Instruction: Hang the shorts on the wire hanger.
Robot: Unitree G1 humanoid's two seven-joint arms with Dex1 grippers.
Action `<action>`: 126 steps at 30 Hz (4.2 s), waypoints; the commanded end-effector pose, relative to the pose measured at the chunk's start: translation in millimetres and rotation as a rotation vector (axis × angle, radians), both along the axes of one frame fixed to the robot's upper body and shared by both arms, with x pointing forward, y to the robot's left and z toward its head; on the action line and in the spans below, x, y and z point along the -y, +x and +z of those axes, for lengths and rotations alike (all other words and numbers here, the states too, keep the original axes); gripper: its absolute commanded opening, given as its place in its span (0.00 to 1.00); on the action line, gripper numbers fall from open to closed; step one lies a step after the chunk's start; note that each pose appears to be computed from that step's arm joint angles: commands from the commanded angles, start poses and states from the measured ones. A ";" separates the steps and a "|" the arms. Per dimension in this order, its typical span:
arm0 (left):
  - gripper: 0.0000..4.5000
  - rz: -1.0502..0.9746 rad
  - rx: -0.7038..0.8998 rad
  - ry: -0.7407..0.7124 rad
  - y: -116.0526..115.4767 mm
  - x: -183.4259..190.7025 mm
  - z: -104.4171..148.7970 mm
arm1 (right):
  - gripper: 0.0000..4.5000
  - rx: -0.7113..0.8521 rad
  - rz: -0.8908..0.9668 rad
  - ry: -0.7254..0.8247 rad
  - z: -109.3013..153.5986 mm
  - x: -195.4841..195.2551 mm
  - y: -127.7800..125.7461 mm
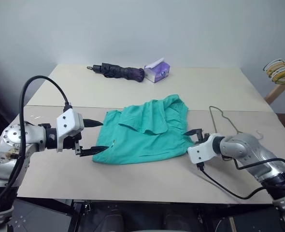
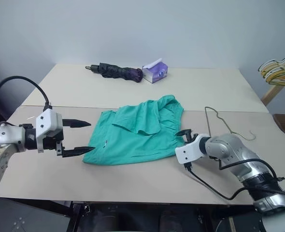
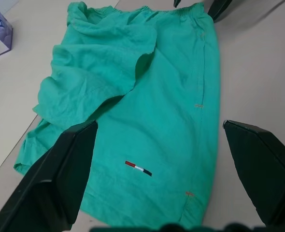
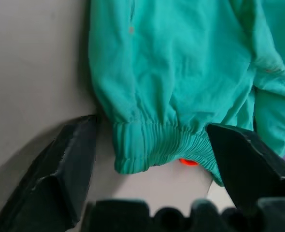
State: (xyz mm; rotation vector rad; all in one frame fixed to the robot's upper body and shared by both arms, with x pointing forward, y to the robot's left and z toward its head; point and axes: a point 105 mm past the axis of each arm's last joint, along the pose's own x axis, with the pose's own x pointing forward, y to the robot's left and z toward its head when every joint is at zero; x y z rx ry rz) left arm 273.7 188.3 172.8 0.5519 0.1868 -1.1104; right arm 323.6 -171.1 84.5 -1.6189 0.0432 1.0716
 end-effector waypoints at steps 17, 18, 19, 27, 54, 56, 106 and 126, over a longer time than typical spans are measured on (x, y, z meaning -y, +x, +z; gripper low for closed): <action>1.00 -0.156 0.126 0.515 -19.7 -5.7 -75.5 | 0.01 0.047 0.024 0.045 9.3 -10.5 4.9; 1.00 -0.164 0.125 0.531 -20.7 -6.1 -79.0 | 0.01 0.046 0.024 0.045 9.1 -10.7 4.6; 1.00 -0.169 0.130 0.556 -21.2 -7.1 -82.3 | 0.01 0.046 0.023 0.046 9.2 -10.8 4.3; 1.00 -0.122 0.163 0.716 -15.1 -26.4 -98.8 | 0.01 0.048 0.021 0.057 11.7 -11.6 0.7; 0.01 0.045 0.269 0.779 41.8 -42.5 -95.7 | 0.00 0.043 0.021 0.074 16.6 -11.8 -4.3; 0.00 0.040 0.274 0.774 44.7 -42.9 -92.7 | 0.00 0.046 0.024 0.077 17.5 -12.3 -4.2; 0.00 0.203 0.966 0.267 143.4 -6.9 127.1 | 0.00 0.686 0.034 0.568 174.2 4.3 95.0; 0.00 -0.384 0.068 0.617 -45.8 -33.7 -31.2 | 0.00 0.123 0.318 0.269 26.7 24.6 -13.8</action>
